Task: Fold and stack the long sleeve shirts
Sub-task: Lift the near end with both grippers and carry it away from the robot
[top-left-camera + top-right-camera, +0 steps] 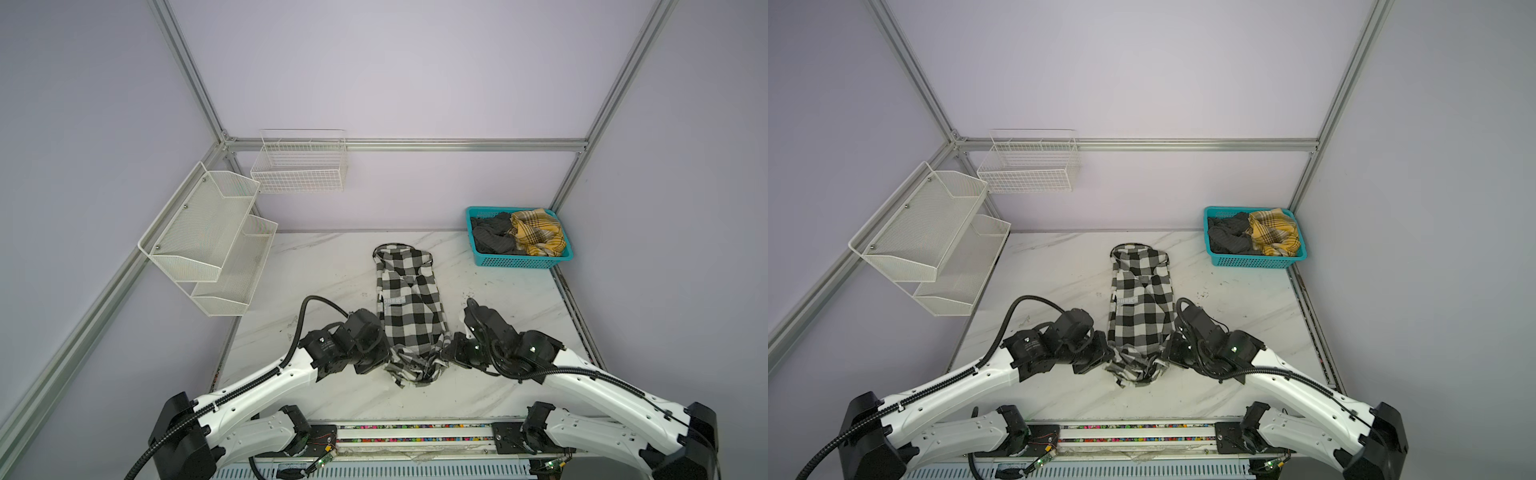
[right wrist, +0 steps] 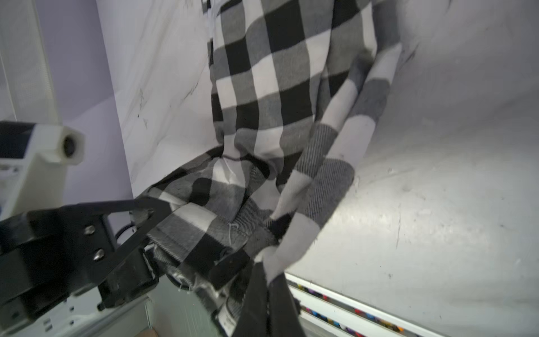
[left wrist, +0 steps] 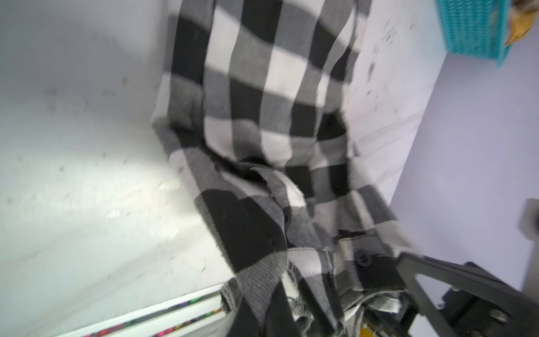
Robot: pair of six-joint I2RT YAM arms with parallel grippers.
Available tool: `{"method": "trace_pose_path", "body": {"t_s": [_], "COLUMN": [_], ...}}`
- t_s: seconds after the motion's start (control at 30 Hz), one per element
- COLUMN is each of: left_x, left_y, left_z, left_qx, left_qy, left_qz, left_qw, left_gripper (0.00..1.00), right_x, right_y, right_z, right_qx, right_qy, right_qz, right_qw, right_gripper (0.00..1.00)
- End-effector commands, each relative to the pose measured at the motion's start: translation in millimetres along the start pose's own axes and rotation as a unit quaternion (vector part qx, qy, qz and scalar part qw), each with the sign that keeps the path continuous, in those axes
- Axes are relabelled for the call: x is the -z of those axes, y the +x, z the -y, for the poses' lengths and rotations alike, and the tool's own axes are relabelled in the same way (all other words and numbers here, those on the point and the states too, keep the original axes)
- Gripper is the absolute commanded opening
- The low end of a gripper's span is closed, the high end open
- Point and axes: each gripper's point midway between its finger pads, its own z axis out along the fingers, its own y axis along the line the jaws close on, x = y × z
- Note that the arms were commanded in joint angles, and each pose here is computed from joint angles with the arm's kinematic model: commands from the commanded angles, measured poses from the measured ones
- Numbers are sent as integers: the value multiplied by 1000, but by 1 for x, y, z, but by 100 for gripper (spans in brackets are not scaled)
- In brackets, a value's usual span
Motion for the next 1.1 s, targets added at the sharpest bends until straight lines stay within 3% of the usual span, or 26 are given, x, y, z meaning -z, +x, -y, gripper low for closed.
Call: {"method": "trace_pose_path", "body": {"t_s": [0.0,0.13,0.37,0.5,0.57,0.63,0.9,1.07], "left_x": [5,-39,-127,-125,-115,-109,-96,-125], "left_y": [-53,-104,-163,-195,-208,-214,-214,-231], "left_z": [38,30,5,17,32,46,63,69], "left_qx": [-39,-17,-5,-20,-33,-44,-49,-51], "left_qy": [28,1,-21,-14,5,19,33,47], "left_qz": [52,38,-17,13,35,39,50,35], "left_qw": [998,999,1000,1000,999,998,997,997], "left_gripper": [0,0,0,18,14,0,0,0], "right_x": [-10,-52,-129,-145,-144,-140,-111,-130], "right_y": [-54,-122,-174,-196,-209,-219,-230,-246], "right_z": [2,-4,5,13,17,17,10,29], "right_qx": [38,61,68,55,46,39,25,3], "right_qy": [18,39,77,92,98,93,74,77], "right_qz": [21,11,-18,-8,4,13,49,41], "right_qw": [999,997,995,994,994,995,996,996], "right_gripper": [0,0,0,0,0,0,0,0]}}
